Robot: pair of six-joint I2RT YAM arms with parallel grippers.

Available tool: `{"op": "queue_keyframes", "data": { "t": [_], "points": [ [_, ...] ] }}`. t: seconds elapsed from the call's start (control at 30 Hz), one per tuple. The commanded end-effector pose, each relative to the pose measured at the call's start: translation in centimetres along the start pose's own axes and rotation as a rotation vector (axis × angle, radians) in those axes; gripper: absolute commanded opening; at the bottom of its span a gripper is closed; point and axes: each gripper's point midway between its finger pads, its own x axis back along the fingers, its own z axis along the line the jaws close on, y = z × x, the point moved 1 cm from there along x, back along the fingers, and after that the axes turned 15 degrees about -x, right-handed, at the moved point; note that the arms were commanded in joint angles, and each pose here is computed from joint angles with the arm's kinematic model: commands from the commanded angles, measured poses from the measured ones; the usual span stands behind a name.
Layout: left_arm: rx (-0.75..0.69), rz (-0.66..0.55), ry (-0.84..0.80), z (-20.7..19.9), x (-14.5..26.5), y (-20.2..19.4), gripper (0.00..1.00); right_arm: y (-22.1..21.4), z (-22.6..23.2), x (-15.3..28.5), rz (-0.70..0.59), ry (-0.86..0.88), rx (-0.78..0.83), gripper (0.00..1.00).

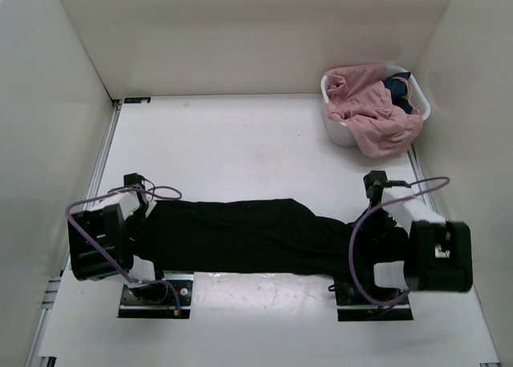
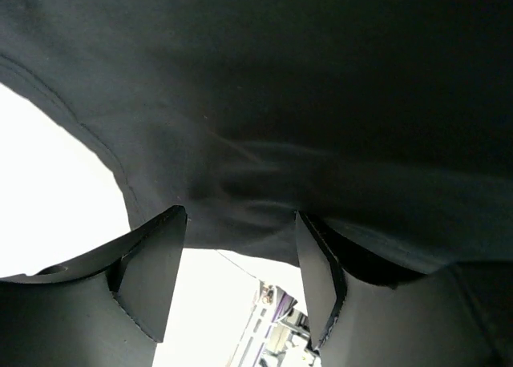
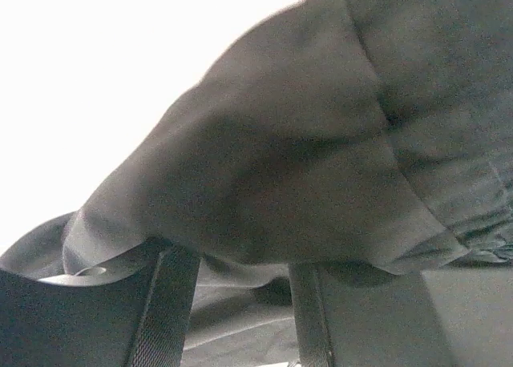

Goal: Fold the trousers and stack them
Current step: Fold the trousers

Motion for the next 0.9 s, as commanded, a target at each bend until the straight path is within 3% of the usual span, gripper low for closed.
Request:
{"op": "queue_keyframes", "data": {
  "t": [0.0, 0.07, 0.23, 0.4, 0.57, 0.63, 0.8, 0.87],
  "points": [
    [0.129, -0.123, 0.051, 2.1, 0.0, 3.9, 0.68, 4.8, 3.4, -1.2, -0.173, 0.013, -0.050, 0.50],
    [0.135, -0.133, 0.059, 3.0, 0.3, 4.8, 0.68, 6.2, 4.5, -1.6, -0.195, -0.037, -0.035, 0.50],
    [0.180, -0.174, 0.077, 5.0, 1.2, 7.1, 0.69, 11.6, 11.3, 1.5, -0.305, 0.060, -0.031, 0.50],
    [0.176, -0.157, 0.059, 5.5, 0.5, 8.1, 0.69, 13.6, 13.9, 2.2, -0.303, 0.050, -0.002, 0.50],
    [0.167, -0.146, 0.048, 5.2, 0.1, 8.2, 0.69, 12.4, 14.8, 5.1, -0.252, 0.188, 0.097, 0.65],
    [0.172, -0.152, 0.054, 5.3, 0.3, 8.2, 0.70, 12.2, 13.6, 7.5, -0.276, 0.248, 0.090, 0.77],
    [0.182, -0.169, 0.044, 4.6, 0.7, 7.7, 0.71, 12.5, 7.3, 10.1, -0.299, 0.306, -0.047, 0.88],
    [0.189, -0.164, 0.038, 4.2, 0.8, 7.3, 0.71, 11.3, 5.1, 9.2, -0.260, 0.250, -0.060, 0.91]
  ]
}}
